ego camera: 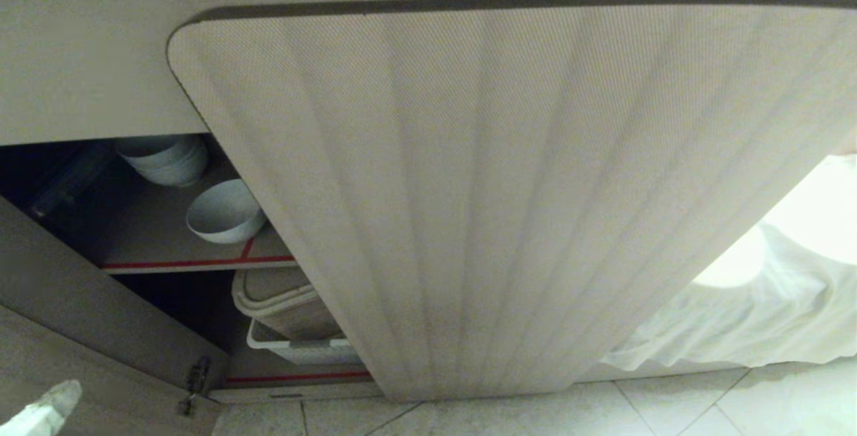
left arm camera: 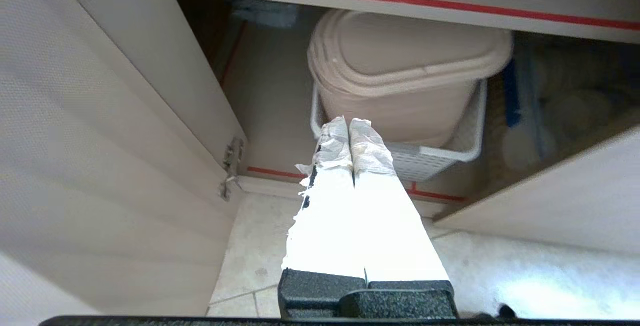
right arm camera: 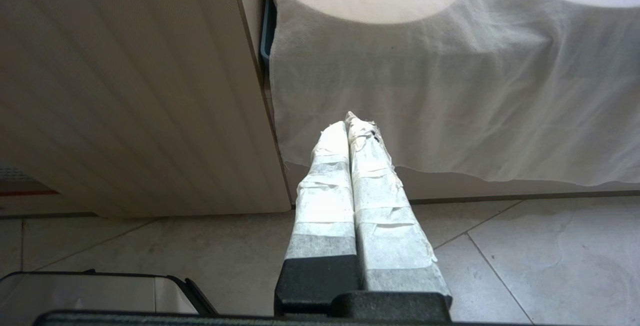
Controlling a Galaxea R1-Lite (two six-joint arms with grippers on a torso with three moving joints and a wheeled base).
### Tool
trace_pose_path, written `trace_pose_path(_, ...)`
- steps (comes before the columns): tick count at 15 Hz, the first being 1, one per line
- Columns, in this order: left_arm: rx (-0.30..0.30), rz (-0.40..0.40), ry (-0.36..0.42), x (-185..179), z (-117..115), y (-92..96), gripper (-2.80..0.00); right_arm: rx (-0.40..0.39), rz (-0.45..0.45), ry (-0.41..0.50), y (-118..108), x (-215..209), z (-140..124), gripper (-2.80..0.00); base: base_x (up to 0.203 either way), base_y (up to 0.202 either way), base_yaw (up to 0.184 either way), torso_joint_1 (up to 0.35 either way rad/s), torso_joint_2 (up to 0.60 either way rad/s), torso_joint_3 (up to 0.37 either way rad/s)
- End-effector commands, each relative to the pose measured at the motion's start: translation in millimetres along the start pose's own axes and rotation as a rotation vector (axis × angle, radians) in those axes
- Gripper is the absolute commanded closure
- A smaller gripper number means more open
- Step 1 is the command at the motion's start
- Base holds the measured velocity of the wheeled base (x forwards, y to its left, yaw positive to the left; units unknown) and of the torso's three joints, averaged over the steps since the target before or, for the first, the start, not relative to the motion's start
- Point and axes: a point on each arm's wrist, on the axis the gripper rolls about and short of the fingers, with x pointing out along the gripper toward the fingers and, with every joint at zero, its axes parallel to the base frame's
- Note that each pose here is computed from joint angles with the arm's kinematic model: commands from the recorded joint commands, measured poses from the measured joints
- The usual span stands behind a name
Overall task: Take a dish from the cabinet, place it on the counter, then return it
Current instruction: Close the cabinet door
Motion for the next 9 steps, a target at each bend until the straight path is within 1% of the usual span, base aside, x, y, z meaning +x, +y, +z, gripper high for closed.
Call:
trace_pose_path(1,-0.013,-0.012,-0.1,-18.8,-4.5,2.3,0.0,-0.001,0.001,0.0,0.0,0.0,0.0,0.0,0.0,0.0,0.0,0.0,0.0,0.0)
trace_pose_path(3,-0.015,-0.014,-0.135,-30.9,-13.1,3.9,0.0,-0.001,0.0,0.0,0.0,0.0,0.0,0.0,0.0,0.0,0.0,0.0,0.0,0.0)
trace_pose_path(4,-0.009,-0.011,-0.139,-35.5,-18.6,4.7,0.0,-0.001,0.001,0.0,0.0,0.0,0.0,0.0,0.0,0.0,0.0,0.0,0.0,0.0)
trace_pose_path(5,0.006,-0.003,-0.124,-37.2,-22.6,5.2,0.0,-0.001,0.0,0.0,0.0,0.0,0.0,0.0,0.0,0.0,0.0,0.0,0.0,0.0)
trace_pose_path(6,0.019,0.002,-0.112,-36.8,-23.5,5.4,0.0,-0.001,0.0,0.0,0.0,0.0,0.0,0.0,0.0,0.0,0.0,0.0,0.0,0.0)
trace_pose_path(9,0.043,-0.028,-0.124,-36.8,-21.9,5.3,0.0,-0.001,0.0,0.0,0.0,0.0,0.0,0.0,0.0,0.0,0.0,0.0,0.0,0.0)
